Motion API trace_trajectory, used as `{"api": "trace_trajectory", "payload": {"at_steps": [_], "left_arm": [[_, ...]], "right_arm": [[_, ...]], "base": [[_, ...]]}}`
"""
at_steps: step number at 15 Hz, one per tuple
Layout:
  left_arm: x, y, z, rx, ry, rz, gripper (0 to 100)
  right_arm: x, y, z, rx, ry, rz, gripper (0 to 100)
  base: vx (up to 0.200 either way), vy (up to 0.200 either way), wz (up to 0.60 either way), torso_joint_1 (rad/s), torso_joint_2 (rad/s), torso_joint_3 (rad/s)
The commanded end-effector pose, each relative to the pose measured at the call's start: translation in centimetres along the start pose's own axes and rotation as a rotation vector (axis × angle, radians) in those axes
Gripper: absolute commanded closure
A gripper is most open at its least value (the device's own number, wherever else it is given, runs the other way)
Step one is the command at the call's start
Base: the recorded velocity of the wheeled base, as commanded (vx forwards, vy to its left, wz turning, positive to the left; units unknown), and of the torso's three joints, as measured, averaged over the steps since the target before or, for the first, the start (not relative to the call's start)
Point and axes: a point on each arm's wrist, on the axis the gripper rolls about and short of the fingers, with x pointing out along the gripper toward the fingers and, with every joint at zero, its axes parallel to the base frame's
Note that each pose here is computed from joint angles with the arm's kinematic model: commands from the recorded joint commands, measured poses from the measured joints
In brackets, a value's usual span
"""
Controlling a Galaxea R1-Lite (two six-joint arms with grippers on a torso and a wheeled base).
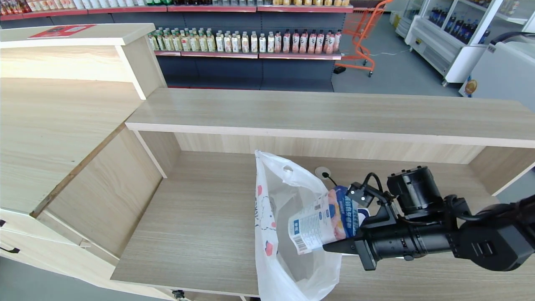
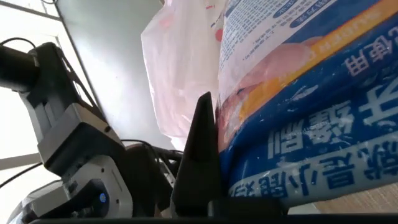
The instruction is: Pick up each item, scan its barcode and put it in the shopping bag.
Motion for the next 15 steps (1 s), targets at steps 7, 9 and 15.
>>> {"api": "trace_trajectory", "payload": {"at_steps": [7, 9, 15], "left_arm": [[0.0, 0.0, 0.0, -0.001, 0.0, 0.001, 0], [0.0, 0.0, 0.0, 0.001, 0.0, 0.001, 0], [0.0, 0.0, 0.0, -0.001, 0.0, 0.001, 0]], "right_arm": [[3.9, 0.3, 0.0, -0.068, 0.02, 0.034, 0], [3.8, 0.6, 0.6, -0.068, -0.014, 0.04, 0], [-2.1, 1.7, 2.4, 0.25, -0.177, 0.011, 0]], "base": [[0.0, 0.0, 0.0, 0.0, 0.0, 0.0], [0.0, 0.0, 0.0, 0.0, 0.0, 0.0], [0.0, 0.0, 0.0, 0.0, 0.0, 0.0]]}}
